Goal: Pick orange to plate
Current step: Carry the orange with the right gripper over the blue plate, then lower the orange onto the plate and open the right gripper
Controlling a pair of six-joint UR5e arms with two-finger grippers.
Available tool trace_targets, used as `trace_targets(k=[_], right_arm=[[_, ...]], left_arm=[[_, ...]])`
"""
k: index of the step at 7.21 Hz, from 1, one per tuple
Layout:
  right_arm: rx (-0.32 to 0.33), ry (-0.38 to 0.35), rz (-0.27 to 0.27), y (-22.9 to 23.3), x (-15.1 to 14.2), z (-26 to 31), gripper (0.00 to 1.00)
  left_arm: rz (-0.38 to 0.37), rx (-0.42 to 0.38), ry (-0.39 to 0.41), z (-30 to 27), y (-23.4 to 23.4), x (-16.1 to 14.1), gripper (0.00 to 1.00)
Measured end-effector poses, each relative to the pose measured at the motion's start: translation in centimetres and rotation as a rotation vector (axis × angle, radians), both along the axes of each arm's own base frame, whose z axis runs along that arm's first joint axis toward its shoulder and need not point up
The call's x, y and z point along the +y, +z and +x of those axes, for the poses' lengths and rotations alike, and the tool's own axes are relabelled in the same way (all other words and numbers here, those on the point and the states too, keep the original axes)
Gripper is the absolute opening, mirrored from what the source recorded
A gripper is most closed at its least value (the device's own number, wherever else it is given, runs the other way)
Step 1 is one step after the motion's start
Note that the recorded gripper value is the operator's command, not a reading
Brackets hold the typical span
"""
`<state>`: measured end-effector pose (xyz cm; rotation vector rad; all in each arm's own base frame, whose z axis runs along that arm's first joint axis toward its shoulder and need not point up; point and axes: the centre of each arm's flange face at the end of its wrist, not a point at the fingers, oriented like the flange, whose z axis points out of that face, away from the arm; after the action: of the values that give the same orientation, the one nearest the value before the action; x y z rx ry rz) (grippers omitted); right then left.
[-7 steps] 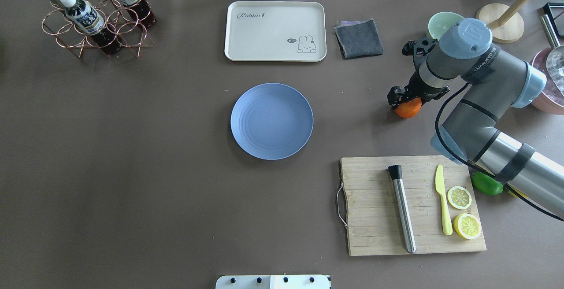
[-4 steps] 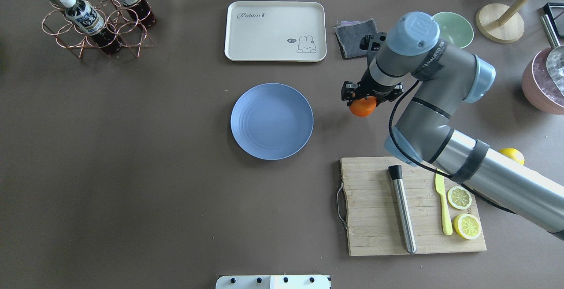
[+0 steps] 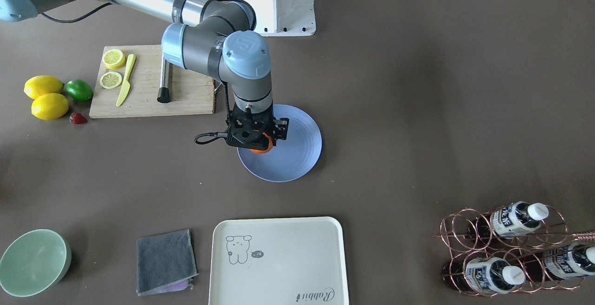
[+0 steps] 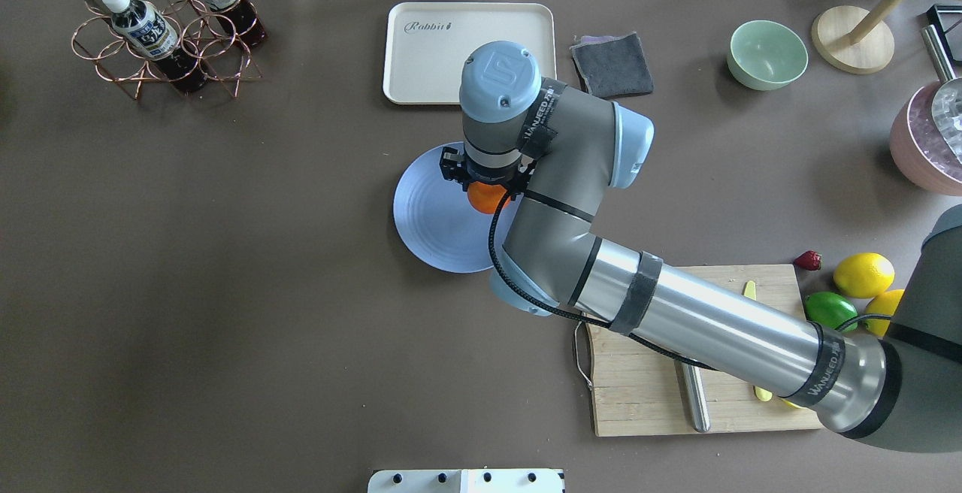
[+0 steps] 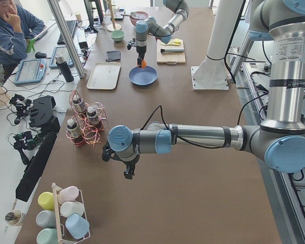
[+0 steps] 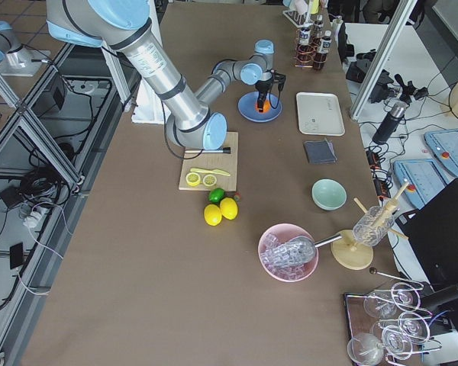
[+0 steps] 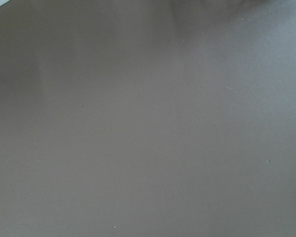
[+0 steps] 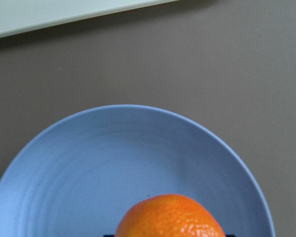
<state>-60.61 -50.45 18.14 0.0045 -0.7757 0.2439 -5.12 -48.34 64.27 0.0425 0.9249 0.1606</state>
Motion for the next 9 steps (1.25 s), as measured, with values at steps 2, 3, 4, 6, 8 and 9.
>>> trace_targets(k=[2,3,4,6,8,9], right_arm=[[0.021,0.016,0.006,-1.2,1.6,-3.1,0.0],[0.03,0.015,0.008,-1.0,2.0,-3.8,0.3],[0.035,0.014,0.01,-0.8,2.1,-4.1,0.99],[0.041,0.008,0.02,-0.7,1.7,-4.0,1.0],[0.03,-0.011,0.05,-1.6,0.4,-2.7,1.0],[0.009,-0.025,0.05,-2.2,-1.0,-1.2,1.0]], left_arm=[[-0.007,0.0,0.0,0.0,0.3,0.4,0.98],[-0.009,0.0,0.0,0.0,0.4,0.5,0.98],[-0.01,0.0,0.0,0.0,0.5,0.5,0.98],[-0.01,0.0,0.0,0.0,0.5,0.6,0.98],[-0.012,-0.001,0.0,0.0,0.6,0.6,0.98],[-0.013,-0.001,0.0,0.0,0.6,0.7,0.98]])
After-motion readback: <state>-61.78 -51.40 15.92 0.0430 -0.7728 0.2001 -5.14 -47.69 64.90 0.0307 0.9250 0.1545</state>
